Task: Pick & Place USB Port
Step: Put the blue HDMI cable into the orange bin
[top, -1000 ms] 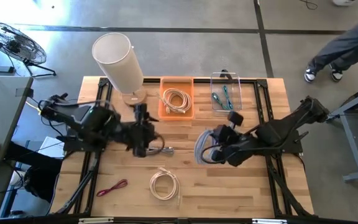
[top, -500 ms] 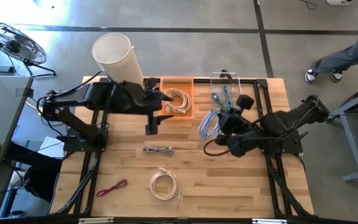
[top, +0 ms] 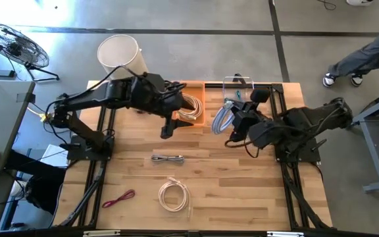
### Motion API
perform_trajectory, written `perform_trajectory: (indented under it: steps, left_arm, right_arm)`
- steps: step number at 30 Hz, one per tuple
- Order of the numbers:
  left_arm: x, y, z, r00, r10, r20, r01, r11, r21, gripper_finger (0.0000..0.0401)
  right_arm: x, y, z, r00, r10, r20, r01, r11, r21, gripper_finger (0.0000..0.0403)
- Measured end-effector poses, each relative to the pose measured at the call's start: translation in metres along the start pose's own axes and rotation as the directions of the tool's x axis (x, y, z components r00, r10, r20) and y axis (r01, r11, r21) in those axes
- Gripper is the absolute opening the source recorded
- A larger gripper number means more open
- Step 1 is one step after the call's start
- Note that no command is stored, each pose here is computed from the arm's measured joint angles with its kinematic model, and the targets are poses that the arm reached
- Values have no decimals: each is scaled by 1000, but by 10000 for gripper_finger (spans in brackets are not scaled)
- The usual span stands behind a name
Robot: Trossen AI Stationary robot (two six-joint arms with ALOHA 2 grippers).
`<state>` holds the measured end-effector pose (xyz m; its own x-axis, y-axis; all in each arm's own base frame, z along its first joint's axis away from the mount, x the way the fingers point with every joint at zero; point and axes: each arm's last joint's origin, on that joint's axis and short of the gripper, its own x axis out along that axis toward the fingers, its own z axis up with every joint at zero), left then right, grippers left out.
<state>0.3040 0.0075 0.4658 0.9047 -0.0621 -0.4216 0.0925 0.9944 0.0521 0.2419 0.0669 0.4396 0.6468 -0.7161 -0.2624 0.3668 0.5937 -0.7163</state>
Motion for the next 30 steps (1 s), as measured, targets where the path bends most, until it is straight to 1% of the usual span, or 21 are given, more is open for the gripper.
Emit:
perform_trajectory:
  steps: [2,4,7,8,10,14,18,23,27,30]
  left_arm:
    - [7,2,-3,999,-29,-16,29,1000,-6,259]
    - [17,4,1,998,-48,26,48,999,-2,259]
    - [24,8,0,997,-63,33,63,998,-3,259]
    - [26,8,3,996,-66,56,66,998,2,259]
    - [28,9,0,995,-89,41,89,996,-2,259]
    - [29,15,0,993,-103,55,103,995,-4,259]
    - [29,21,3,991,-103,88,104,995,-1,259]
    - [27,31,3,991,-78,105,78,997,11,259]
    - [26,36,2,993,-63,104,63,998,5,259]
    - [26,36,2,995,-18,99,18,1000,4,259]
  right_arm:
    - [-2,-5,4,999,3,37,-3,1000,-1,33]
    - [-2,-9,8,997,19,71,-18,1000,-11,33]
    - [2,-12,13,994,31,105,-29,999,-28,33]
    - [4,-13,14,994,30,109,-27,999,-32,33]
    - [9,-15,15,993,31,109,-27,999,-44,33]
    - [18,-18,13,995,33,96,-29,999,-44,33]
    - [25,-22,13,993,54,105,-51,998,-31,33]
    - [33,-27,12,990,78,116,-76,997,-25,33]
    - [38,-31,12,991,62,117,-59,998,-31,33]
    - [42,-34,13,988,73,134,-72,997,-14,33]
